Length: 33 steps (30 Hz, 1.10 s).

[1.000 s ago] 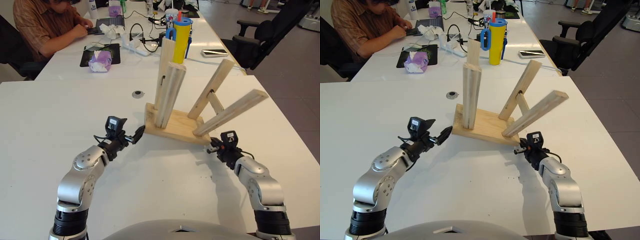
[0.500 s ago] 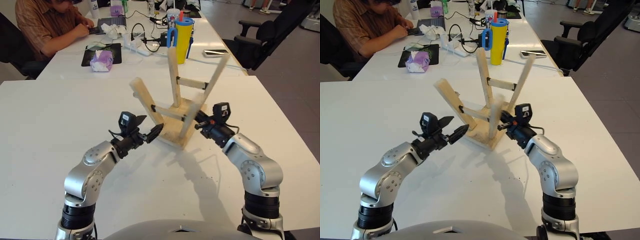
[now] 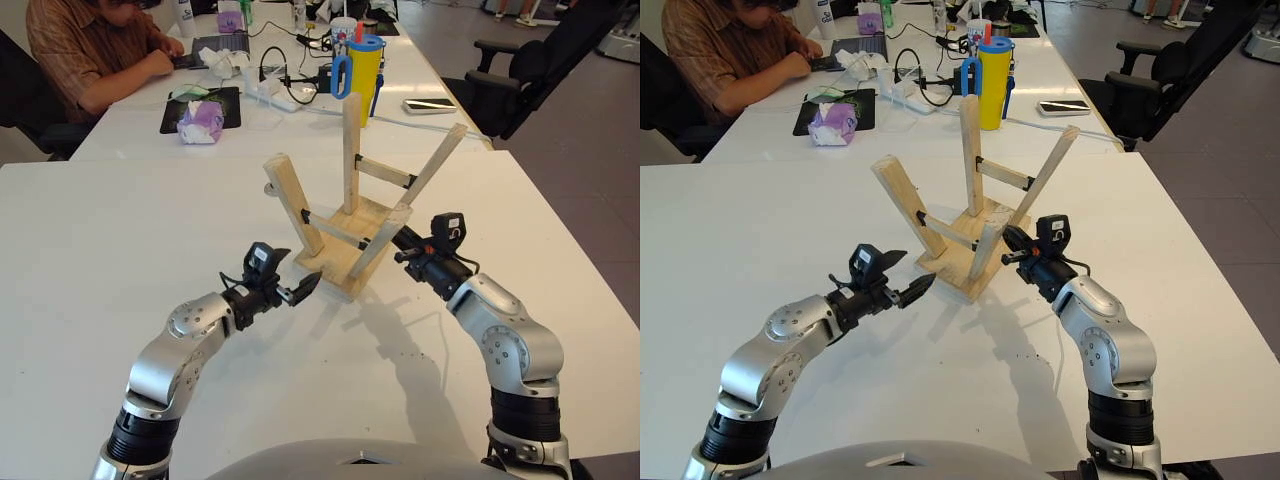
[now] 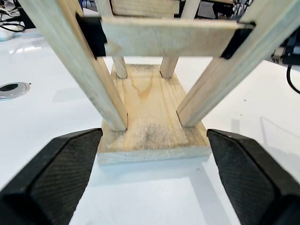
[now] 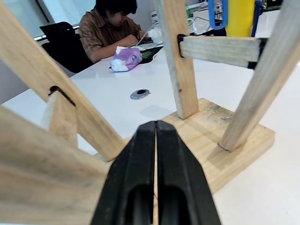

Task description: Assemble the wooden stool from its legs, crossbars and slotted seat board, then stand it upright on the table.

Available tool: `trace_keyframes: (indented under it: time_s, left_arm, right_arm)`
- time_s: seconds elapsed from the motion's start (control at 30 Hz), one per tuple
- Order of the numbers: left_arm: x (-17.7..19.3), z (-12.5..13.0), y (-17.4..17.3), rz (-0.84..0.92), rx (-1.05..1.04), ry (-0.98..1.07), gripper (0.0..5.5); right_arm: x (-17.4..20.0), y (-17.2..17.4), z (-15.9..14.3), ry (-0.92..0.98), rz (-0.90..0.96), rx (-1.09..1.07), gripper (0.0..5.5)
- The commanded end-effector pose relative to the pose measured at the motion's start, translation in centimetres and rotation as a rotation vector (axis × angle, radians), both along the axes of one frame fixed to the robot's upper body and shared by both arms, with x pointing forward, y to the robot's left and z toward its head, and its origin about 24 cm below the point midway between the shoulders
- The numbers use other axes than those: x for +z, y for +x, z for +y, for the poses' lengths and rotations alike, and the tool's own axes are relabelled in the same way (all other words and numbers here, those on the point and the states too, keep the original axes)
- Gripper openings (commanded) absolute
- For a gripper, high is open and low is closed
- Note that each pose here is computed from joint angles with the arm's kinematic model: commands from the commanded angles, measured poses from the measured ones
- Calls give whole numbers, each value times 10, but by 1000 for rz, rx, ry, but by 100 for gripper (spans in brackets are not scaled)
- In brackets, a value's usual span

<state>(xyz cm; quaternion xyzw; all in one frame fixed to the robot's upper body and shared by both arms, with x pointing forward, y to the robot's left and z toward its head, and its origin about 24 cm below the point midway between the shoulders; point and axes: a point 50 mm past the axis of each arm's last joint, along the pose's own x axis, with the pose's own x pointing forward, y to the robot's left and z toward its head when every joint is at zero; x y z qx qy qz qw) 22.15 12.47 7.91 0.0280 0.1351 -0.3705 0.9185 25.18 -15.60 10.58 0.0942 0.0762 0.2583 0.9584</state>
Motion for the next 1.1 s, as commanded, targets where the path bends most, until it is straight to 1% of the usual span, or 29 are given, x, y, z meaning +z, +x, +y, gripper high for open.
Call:
trace_keyframes:
  time_s: [0.03, 0.1, 0.17, 0.27, 0.33, 0.4, 0.5, 0.6, 0.63, 0.67, 0.73, 0.83, 0.9, 0.97, 1.03, 1.1]
  left_arm:
    - [-25, 12, -11, 61, -64, 188, 415]
    - [-35, 20, -15, 97, -84, 268, 415]
    - [-41, 24, -16, 130, -72, 301, 415]
    - [-47, 27, -14, 145, -20, 320, 415]
    - [-51, 30, -10, 149, 38, 334, 415]
    - [-54, 33, -8, 150, 75, 360, 415]
    - [-54, 41, -7, 155, 93, 384, 415]
    - [-50, 44, -6, 119, 93, 375, 415]
    - [-50, 45, -6, 113, 92, 369, 397]
    - [-51, 45, -6, 116, 93, 363, 395]
    - [-51, 46, -7, 113, 107, 343, 366]
    - [-52, 55, -2, 92, 183, 370, 318]
    - [-53, 60, 3, 67, 221, 412, 292]
    - [-56, 60, 8, 48, 254, 442, 263]
    - [-60, 54, 11, 55, 258, 449, 251]
    - [-63, 45, 11, 67, 250, 436, 251]
  right_arm:
    - [4, -5, 23, -126, -115, 217, 2]
    - [6, -11, 35, -162, -158, 325, 2]
    - [5, -16, 45, -180, -177, 412, 2]
    - [2, -20, 59, -175, -175, 474, 2]
    - [-1, -20, 75, -158, -166, 517, 2]
    - [-7, -17, 84, -158, -146, 512, 2]
    - [-13, -17, 82, -161, -115, 469, 2]
    - [-17, -18, 67, -156, -83, 436, 2]
    - [-19, -17, 57, -156, -68, 417, 0]
    - [-21, -17, 48, -166, -53, 398, 0]
    - [-23, -14, 31, -186, -28, 371, 0]
    - [-20, -1, 20, -240, -57, 314, 0]
    - [-13, 14, 23, -262, -111, 264, 0]
    - [-2, 25, 37, -244, -169, 278, 0]
    - [4, 32, 51, -255, -216, 316, 0]
    - [9, 39, 62, -254, -248, 329, 0]
